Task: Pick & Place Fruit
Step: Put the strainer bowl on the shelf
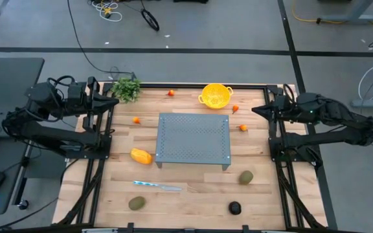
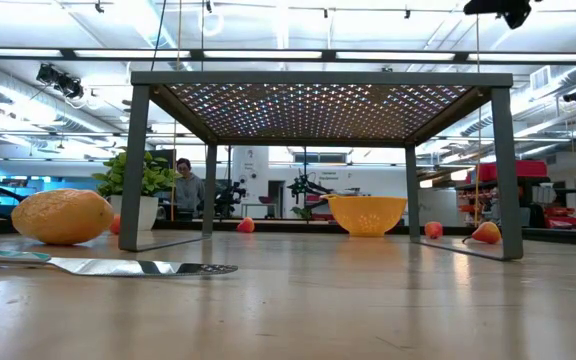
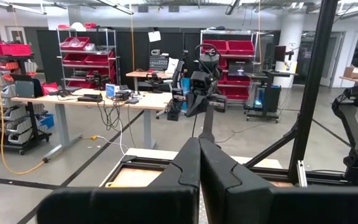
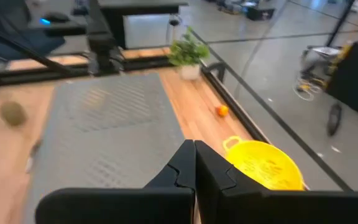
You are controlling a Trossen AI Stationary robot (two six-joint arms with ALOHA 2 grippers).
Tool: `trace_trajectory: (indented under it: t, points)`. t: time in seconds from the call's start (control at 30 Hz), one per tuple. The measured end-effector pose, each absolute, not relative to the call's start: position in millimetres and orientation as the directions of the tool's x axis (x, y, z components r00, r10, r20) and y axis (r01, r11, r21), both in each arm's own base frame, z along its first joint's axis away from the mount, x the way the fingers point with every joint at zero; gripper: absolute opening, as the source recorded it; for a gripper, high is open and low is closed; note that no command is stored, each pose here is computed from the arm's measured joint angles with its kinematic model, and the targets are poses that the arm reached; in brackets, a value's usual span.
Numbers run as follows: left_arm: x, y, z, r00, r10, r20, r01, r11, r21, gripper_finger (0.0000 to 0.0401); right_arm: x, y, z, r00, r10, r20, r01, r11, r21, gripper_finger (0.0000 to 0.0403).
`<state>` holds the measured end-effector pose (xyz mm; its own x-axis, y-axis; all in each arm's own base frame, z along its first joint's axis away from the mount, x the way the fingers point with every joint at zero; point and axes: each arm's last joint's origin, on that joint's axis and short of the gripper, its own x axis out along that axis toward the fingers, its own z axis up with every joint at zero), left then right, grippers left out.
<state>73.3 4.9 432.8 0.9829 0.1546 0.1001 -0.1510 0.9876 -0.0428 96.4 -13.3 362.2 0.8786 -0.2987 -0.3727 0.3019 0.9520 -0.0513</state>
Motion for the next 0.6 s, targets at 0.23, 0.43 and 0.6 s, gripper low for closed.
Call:
trace_trajectory:
  t: [0.23, 0.43, 0.6]
  points:
    - [73, 5, 433, 0.983, 0.155, 0.1, -0.152, 0.987, -0.044, 0.0002, 106, -20, 359, 0.817, -0.42, -0.396, 0.411, 0.905, -0.112, 0.0001]
    - [73, 5, 433, 0.983, 0.156, 0.1, -0.152, 0.987, -0.044, 0.0002, 116, -30, 355, 0.759, -0.492, -0.428, 0.474, 0.867, -0.156, 0.0001]
    - [73, 5, 433, 0.983, 0.156, 0.1, -0.152, 0.987, -0.044, 0.0002, 126, -41, 354, 0.738, -0.516, -0.435, 0.496, 0.852, -0.169, 0.0001]
